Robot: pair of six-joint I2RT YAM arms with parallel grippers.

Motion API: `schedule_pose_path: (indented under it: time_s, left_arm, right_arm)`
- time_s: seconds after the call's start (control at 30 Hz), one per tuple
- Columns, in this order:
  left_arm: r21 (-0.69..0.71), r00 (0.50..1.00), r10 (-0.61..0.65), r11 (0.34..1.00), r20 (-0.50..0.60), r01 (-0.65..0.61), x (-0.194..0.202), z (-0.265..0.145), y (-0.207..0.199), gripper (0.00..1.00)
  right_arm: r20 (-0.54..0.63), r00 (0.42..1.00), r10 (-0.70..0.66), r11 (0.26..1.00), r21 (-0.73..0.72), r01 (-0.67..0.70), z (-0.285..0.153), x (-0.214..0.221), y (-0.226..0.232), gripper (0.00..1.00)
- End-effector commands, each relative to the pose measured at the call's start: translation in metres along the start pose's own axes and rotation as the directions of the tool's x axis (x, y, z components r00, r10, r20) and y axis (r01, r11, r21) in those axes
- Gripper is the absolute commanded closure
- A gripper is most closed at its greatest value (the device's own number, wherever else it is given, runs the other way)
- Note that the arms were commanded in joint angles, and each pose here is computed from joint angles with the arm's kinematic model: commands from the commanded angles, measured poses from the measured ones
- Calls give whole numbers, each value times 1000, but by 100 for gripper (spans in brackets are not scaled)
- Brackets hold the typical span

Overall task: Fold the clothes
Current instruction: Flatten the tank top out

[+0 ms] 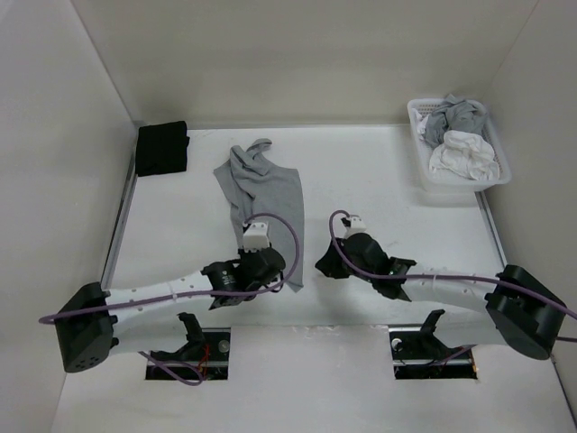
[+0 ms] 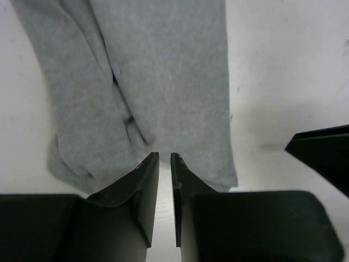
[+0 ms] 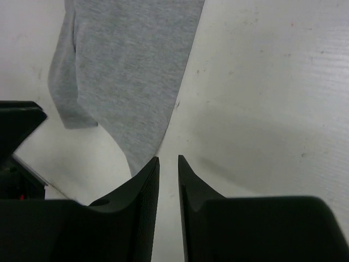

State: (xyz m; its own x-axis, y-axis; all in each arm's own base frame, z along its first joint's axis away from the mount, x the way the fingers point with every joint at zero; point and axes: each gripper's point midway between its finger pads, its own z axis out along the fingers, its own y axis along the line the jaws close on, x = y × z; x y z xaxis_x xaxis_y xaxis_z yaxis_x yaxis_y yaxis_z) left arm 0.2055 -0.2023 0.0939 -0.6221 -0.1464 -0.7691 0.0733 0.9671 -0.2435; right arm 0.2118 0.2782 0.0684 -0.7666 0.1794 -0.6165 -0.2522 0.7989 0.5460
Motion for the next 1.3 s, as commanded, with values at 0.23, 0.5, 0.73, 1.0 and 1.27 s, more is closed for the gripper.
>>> schedule_pose_path:
  time_s: [0.23, 0.5, 0.73, 1.0, 1.27]
  left_arm:
    - [-227, 992, 124, 966, -8, -122, 35, 12, 30, 69]
    - [-201, 992, 119, 972, -41, -125, 46, 20, 23, 72]
    - [-178, 993, 110, 977, -44, -116, 50, 17, 18, 73]
    - [-218, 990, 125, 966, -65, -136, 60, 27, 30, 72]
    - [-191, 992, 73, 977, -100, -91, 73, 32, 35, 83]
  right_arm:
    - [133, 990, 47, 995, -93, -35, -13, -14, 23, 73]
    - [126, 990, 60, 993, -104, -47, -10, -6, 20, 73]
    - [114, 992, 59, 993, -112, -46, -1, -2, 23, 72]
    - [99, 994, 55, 991, -128, -42, 1, 3, 32, 72]
    - [98, 994, 52, 990, -134, -39, 3, 2, 37, 69]
